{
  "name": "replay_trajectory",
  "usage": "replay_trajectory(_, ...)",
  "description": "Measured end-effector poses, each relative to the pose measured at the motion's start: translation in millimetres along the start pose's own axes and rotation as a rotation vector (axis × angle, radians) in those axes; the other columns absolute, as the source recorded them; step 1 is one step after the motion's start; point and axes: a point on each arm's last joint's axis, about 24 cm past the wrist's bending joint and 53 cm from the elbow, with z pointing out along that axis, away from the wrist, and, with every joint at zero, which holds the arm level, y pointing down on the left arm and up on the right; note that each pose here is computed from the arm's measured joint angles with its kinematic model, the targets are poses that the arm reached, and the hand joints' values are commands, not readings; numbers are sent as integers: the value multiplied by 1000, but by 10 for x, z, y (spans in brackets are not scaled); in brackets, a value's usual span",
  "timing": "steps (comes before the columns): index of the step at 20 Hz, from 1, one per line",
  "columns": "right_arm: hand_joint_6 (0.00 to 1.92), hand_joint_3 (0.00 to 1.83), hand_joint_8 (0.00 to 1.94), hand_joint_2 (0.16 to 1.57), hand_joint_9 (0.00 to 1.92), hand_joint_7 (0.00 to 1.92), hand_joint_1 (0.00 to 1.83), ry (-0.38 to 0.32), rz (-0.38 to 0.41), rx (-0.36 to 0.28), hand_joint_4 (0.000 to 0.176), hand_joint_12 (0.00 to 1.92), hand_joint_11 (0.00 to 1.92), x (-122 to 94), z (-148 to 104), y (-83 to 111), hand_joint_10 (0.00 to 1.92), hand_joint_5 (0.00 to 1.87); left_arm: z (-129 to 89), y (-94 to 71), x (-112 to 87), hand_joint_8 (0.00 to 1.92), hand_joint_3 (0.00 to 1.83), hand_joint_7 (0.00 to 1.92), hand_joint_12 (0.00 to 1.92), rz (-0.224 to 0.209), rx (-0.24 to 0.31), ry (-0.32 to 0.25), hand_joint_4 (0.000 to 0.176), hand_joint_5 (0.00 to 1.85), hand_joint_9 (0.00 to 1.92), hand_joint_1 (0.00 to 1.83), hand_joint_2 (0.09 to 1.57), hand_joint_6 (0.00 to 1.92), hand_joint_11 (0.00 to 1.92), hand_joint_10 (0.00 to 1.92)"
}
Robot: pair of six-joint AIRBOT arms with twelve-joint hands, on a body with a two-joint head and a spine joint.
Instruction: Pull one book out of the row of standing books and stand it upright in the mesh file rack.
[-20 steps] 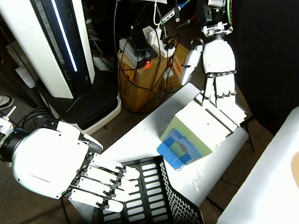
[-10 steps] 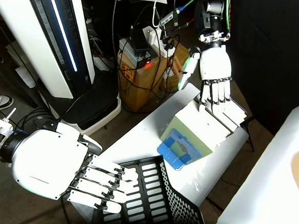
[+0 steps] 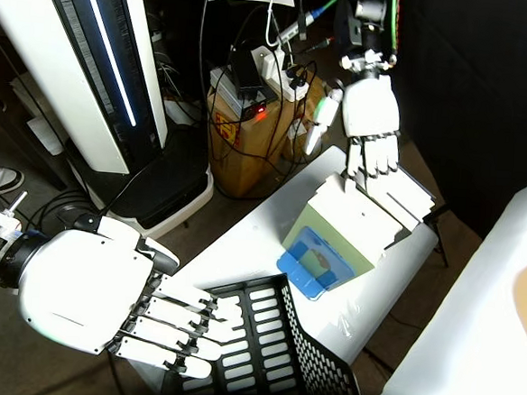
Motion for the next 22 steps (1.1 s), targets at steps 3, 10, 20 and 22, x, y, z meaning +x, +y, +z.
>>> replay_trajectory(3, 0, 7, 0, 1417, 0, 0, 541, 4, -2, 3, 0, 0, 0, 13, -8, -15, 0, 0, -111, -76, 86, 0, 0, 0, 0, 15, 22, 16, 115, 412, 0, 0, 1109, 7, 0, 0)
replay_trajectory(10, 0, 0, 0, 1413, 0, 0, 541, 0, 6, 10, 0, 0, 0, 7, -10, -33, 0, 0, -315, -229, 272, 0, 0, 0, 0, 18, 64, 40, 69, 460, 0, 0, 1122, 23, 0, 0)
replay_trajectory(20, 0, 0, 0, 1410, 0, 0, 549, 1, 8, 18, 0, 0, 0, 14, -21, -62, 0, 0, -579, -288, 609, 0, 2, 0, 0, -58, 83, 92, 69, 456, 0, 0, 1142, 15, 0, 0)
replay_trajectory(22, 0, 1, 0, 1416, 0, 0, 574, 1, 8, 20, 0, 0, 0, 17, -27, -71, 0, 0, -595, -277, 630, 0, 0, 0, 0, -80, 81, 96, 58, 462, 0, 0, 1136, 17, 0, 0)
